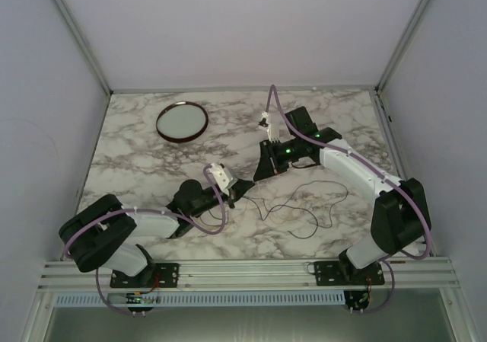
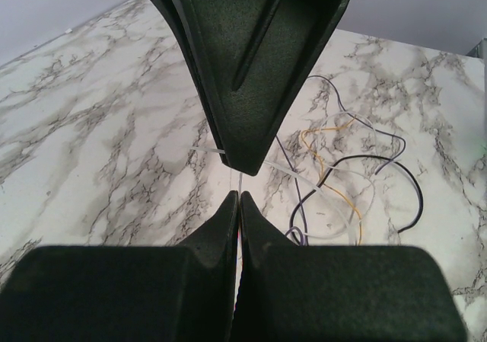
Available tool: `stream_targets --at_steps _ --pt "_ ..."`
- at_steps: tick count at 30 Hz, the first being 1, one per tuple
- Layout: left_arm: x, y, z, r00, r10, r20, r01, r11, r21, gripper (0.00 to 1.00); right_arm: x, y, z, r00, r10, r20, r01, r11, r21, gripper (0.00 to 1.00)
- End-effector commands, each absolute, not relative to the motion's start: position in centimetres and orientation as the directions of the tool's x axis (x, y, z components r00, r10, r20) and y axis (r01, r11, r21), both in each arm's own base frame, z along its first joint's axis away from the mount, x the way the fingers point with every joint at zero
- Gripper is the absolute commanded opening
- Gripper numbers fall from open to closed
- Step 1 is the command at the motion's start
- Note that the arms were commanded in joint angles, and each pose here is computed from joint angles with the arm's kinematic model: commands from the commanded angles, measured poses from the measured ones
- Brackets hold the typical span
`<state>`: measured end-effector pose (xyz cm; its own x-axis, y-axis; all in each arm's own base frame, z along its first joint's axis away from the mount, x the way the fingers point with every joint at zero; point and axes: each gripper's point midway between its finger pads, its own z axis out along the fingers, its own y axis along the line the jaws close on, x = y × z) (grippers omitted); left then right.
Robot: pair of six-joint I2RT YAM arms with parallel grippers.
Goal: Zip-tie the wires
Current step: Tie the cable at the center of the board.
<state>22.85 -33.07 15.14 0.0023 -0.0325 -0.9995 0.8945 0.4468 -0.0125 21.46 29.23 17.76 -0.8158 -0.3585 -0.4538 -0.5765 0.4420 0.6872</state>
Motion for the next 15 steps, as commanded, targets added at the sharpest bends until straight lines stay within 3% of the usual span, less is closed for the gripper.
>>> stream_targets --at_steps 1,9,15 --pt "23.0 -33.6 16.8 0.030 -0.068 -0.997 0.897 0.442 -0.003 0.00 21.2 29.4 18.3 -0.803 -0.364 -0.473 -0.595 0.436 0.675 0.15" --pt "23.1 -33.5 17.0 0.024 -0.077 -0.997 0.895 0.446 -0.013 0.01 21.8 29.1 18.4 -0.784 -0.363 -0.504 -0.621 0.457 0.637 0.06" --pt "22.8 -33.3 17.0 0.000 -0.064 -0.998 0.895 0.445 -0.028 0.38 22.5 29.0 18.0 -0.761 -0.373 -0.531 -0.648 0.480 0.592 0.03"
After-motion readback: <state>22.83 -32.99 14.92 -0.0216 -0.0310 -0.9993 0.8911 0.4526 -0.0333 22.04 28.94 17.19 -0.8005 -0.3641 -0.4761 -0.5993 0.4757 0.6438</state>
